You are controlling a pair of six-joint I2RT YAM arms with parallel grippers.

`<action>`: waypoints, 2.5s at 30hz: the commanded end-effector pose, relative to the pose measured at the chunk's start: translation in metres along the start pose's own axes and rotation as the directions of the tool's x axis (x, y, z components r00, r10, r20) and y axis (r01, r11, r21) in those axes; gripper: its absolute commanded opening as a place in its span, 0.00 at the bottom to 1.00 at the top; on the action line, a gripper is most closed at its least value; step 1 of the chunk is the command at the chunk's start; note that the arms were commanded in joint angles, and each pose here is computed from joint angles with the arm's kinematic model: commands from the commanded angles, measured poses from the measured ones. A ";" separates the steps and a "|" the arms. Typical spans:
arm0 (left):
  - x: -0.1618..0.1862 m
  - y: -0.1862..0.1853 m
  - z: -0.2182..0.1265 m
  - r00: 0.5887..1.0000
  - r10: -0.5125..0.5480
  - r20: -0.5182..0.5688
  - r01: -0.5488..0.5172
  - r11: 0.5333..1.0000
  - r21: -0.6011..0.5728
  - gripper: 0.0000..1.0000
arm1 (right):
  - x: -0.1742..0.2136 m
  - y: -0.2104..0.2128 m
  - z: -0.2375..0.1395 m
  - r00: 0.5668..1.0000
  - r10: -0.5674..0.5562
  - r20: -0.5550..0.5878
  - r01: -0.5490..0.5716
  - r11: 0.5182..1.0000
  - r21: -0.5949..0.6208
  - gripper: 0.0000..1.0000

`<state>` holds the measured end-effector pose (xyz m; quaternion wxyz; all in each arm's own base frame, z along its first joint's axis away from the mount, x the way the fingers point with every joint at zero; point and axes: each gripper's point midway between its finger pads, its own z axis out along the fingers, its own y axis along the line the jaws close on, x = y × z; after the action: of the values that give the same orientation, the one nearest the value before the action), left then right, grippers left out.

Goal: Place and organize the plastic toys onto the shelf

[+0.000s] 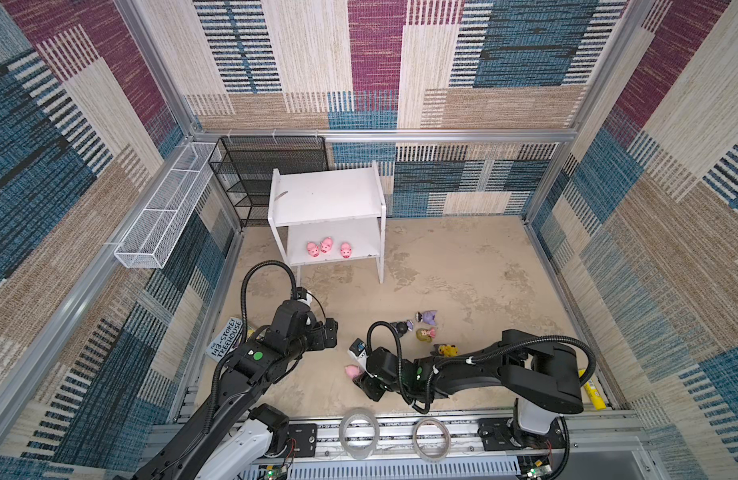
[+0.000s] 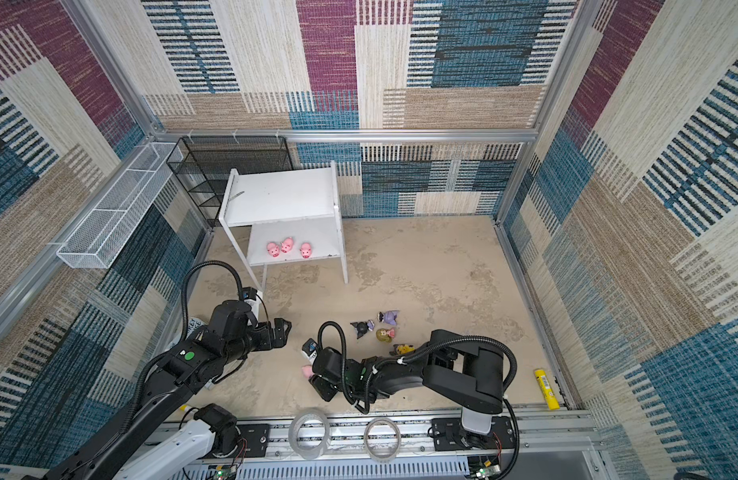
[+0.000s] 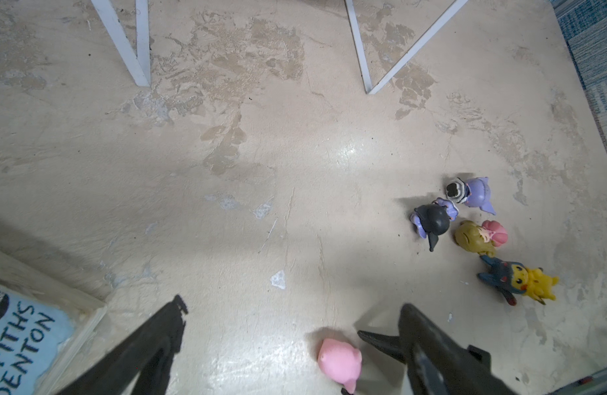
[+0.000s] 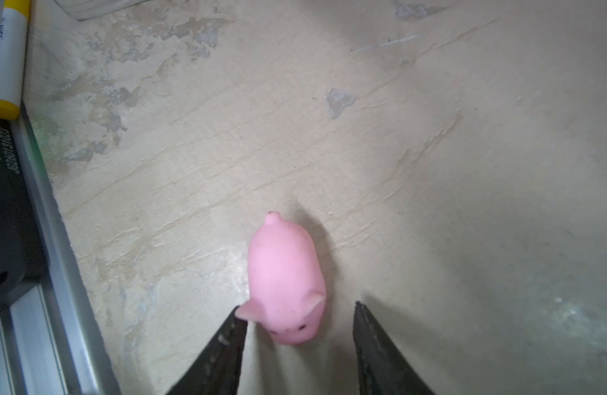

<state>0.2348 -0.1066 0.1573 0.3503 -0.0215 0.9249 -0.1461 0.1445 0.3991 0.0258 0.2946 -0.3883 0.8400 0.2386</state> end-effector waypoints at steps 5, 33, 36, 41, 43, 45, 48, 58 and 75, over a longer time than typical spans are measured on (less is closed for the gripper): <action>-0.004 -0.004 0.000 1.000 -0.020 0.003 0.020 1.000 0.012 0.99 | -0.006 0.008 0.000 0.999 -0.036 0.038 0.037 0.999 -0.039 0.44; -0.024 -0.030 -0.052 0.989 0.144 0.007 -0.144 0.983 0.117 0.99 | -0.076 -0.067 -0.026 0.983 0.156 0.099 -0.174 0.961 0.213 0.22; -0.023 -0.033 -0.058 0.983 0.183 0.013 -0.183 0.973 0.141 0.99 | -0.104 -0.092 -0.044 0.972 0.188 0.144 -0.223 0.931 0.290 0.22; -0.023 -0.037 -0.065 0.978 0.204 0.047 -0.209 0.962 0.174 0.99 | -0.150 -0.127 -0.075 0.935 0.231 0.269 -0.322 0.871 0.370 0.22; -0.022 -0.037 -0.065 0.977 0.207 0.053 -0.213 0.961 0.178 0.99 | -0.165 -0.137 -0.081 0.917 0.245 0.316 -0.358 0.854 0.378 0.22; -0.022 -0.038 -0.066 0.976 0.211 0.054 -0.218 0.958 0.184 0.99 | -0.177 -0.142 -0.084 0.899 0.250 0.360 -0.384 0.845 0.371 0.22; -0.021 -0.041 -0.066 0.975 0.216 0.054 -0.223 0.954 0.199 0.99 | -0.194 -0.150 -0.083 0.879 0.253 0.404 -0.409 0.834 0.369 0.22; -0.025 -0.047 -0.076 0.957 0.281 0.075 -0.291 0.931 0.221 0.99 | -0.243 -0.166 -0.077 0.845 0.221 0.487 -0.447 0.792 0.416 0.22; -0.026 -0.044 -0.088 0.955 0.272 0.120 -0.293 0.932 0.215 0.99 | -0.275 -0.186 -0.051 0.819 0.202 0.537 -0.486 0.742 0.462 0.22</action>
<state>0.1953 -0.1257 0.2502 0.4077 0.1433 0.8771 -0.2096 0.4137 0.3986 0.2113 0.5200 -0.0549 0.8455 0.1085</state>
